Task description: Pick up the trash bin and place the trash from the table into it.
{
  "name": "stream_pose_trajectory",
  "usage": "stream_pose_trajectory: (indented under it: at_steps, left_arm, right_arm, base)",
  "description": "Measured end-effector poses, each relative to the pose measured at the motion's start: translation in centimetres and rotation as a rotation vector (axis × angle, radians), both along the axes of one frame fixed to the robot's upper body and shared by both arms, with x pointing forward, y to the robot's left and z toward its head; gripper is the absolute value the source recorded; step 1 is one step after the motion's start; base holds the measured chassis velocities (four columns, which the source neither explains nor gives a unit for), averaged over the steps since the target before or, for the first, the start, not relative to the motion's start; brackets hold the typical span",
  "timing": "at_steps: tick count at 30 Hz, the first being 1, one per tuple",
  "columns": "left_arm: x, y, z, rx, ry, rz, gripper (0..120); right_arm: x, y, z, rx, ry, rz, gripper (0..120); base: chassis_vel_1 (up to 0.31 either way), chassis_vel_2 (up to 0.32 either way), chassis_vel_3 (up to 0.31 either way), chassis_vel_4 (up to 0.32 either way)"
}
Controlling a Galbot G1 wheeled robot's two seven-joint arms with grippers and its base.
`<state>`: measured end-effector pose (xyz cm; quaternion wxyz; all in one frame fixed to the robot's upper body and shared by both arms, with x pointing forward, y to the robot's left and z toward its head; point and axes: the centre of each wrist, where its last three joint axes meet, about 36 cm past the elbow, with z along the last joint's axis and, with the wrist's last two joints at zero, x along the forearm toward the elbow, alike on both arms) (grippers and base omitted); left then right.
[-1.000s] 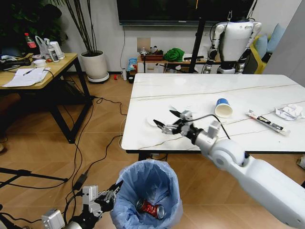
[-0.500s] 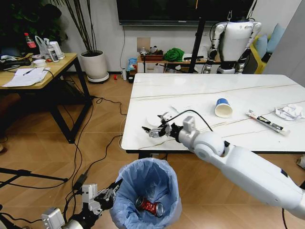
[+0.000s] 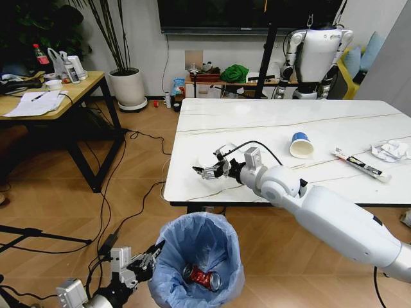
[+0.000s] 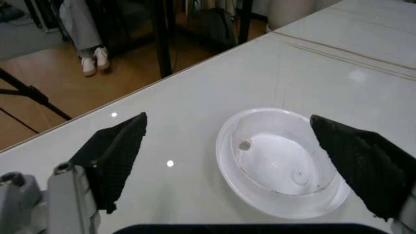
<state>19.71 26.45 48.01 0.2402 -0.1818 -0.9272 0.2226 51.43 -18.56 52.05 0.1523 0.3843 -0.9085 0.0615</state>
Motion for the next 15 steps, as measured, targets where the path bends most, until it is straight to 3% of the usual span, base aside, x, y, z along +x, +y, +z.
stream_pose_trajectory:
  at_steps: [2, 6, 15]
  left_arm:
    - [0.0, 0.0, 0.0, 0.001, 0.000, 0.000, 0]
    - [0.0, 0.0, 0.0, 0.001, 0.002, 0.001, 0]
    - [-0.1, 0.0, 0.0, 0.001, 0.002, 0.002, 0]
  right_arm:
    - [0.0, 0.1, -0.3, -0.004, 0.006, 0.007, 80]
    - [0.1, 0.3, -0.7, -0.008, 0.016, 0.011, 73]
    - [0.7, -0.1, -1.2, -0.024, 0.027, 0.005, 71]
  base:
    - [0.000, 0.000, 0.000, 0.000]
    - [0.000, 0.000, 0.000, 0.000]
    - [0.000, 0.000, 0.000, 0.000]
